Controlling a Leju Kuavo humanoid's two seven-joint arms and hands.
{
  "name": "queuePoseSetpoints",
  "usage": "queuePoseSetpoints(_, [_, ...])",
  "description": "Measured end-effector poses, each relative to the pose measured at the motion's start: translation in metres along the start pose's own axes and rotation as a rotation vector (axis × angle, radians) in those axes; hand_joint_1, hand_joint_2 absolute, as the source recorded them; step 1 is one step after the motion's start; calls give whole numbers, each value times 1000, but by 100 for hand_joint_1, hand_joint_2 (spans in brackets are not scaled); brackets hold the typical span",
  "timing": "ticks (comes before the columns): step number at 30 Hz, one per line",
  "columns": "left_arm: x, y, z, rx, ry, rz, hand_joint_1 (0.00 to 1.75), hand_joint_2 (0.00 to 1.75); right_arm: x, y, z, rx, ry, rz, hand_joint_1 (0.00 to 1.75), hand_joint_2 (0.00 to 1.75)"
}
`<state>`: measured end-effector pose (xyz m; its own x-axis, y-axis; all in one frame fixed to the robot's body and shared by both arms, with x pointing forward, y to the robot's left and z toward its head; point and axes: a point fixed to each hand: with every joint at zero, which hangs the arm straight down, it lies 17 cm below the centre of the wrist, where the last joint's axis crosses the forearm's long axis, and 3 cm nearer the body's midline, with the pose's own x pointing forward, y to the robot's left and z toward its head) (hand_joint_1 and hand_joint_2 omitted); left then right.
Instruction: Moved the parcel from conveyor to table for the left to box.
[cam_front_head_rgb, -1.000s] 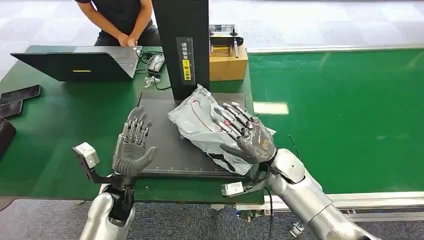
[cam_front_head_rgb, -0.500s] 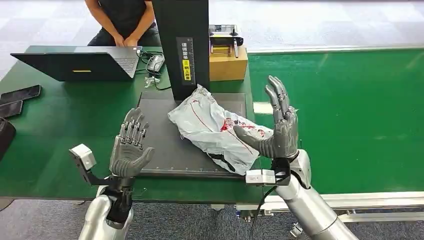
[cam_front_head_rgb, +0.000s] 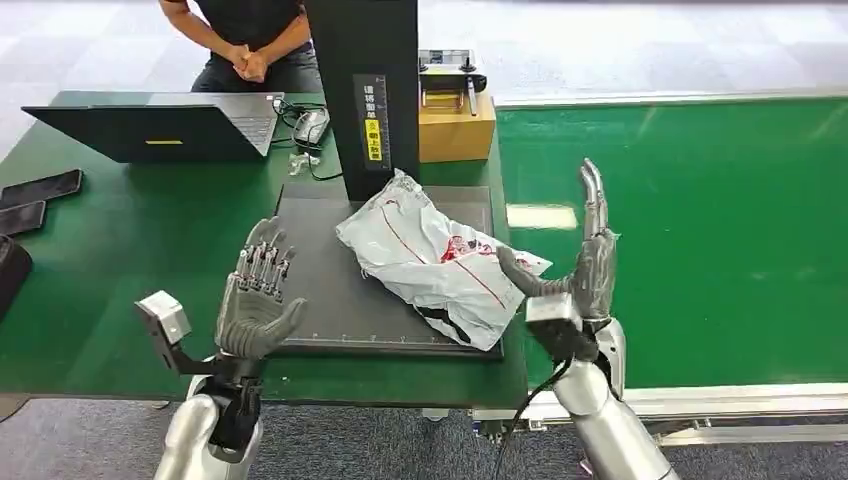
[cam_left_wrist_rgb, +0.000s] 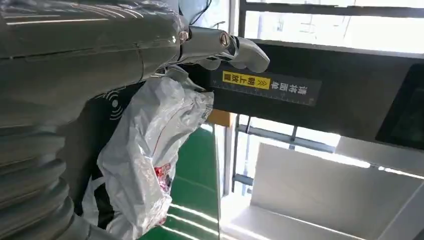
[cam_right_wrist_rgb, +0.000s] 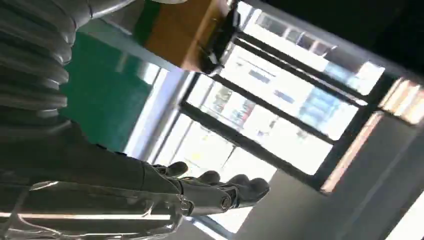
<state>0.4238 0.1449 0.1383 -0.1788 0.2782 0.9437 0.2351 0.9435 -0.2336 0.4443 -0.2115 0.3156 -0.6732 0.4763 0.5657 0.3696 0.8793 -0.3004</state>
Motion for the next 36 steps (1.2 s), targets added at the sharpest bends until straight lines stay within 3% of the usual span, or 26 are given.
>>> queuePoseSetpoints(5, [-2, 1, 3, 5, 6, -2, 0, 175, -22, -11, 7, -43, 85, -15, 0, 175])
queuePoseSetpoints(9, [-2, 1, 3, 6, 4, -3, 0, 175, -48, -13, 15, -78, 237, -180, 0, 175])
queuePoseSetpoints(14, [-1, -3, 1, 0, -1, -3, 0, 175, -75, -26, 37, -120, 343, -216, 0, 175])
queuePoseSetpoints(21, [2, -7, -3, -5, -9, 0, 0, 175, -87, -41, 58, -126, 365, -81, 0, 175])
queuePoseSetpoints(27, [2, -10, -3, -4, -8, 7, 0, 175, -103, -38, 71, -118, 461, -118, 0, 175])
queuePoseSetpoints(36, [1, -13, -4, -11, -1, 15, 0, 175, -110, -40, 84, -106, 494, -102, 0, 175])
